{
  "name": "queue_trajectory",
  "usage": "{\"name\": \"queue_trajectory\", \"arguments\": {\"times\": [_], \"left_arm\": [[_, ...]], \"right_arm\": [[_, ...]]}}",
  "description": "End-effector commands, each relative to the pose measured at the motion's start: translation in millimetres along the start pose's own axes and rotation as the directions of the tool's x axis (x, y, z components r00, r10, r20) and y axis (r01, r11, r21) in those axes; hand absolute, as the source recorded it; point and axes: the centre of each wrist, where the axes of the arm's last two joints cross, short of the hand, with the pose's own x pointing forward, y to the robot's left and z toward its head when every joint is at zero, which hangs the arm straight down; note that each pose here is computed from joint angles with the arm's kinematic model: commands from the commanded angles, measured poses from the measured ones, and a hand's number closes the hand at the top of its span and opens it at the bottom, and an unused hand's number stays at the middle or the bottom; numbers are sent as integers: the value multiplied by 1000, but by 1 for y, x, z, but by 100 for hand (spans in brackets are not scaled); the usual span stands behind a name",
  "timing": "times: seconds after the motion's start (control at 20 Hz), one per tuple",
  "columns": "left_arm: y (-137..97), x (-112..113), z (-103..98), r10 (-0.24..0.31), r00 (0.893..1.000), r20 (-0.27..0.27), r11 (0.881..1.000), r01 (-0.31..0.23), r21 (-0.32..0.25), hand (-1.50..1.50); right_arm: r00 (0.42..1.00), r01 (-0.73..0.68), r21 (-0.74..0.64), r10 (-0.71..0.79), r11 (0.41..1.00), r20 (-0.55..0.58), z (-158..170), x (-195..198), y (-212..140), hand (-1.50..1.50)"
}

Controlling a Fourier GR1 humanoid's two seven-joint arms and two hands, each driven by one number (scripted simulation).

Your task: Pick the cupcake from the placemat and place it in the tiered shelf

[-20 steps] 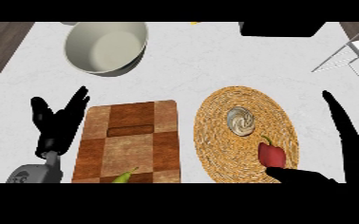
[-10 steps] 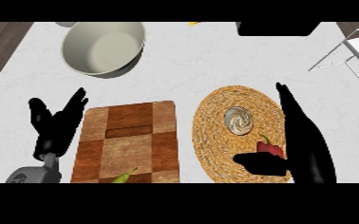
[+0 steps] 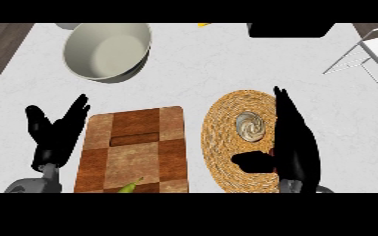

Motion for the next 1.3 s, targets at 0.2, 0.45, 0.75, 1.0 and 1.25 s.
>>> {"name": "queue_trajectory", "arguments": {"times": [0.2,0.45,0.75,1.0,1.25], "left_arm": [[-13,-14,-3,3,998,-59,1000,-3,6,0],[-12,1,-14,18,997,-74,1000,-18,-4,0],[8,-18,2,18,998,-64,1000,-19,-14,0],[-5,-15,4,7,997,-72,1000,-8,-21,0],[-3,-9,-6,3,998,-59,1000,-2,7,0]], "right_arm": [[989,-27,-10,25,1000,-145,3,10,24,-150],[981,-76,-23,70,997,-178,-25,-8,31,-150],[976,-104,-54,92,993,-199,-42,-20,47,-150],[985,-68,-76,55,995,-162,-56,-6,55,-150],[988,-75,-73,64,995,-141,-43,-42,65,-150]]}}
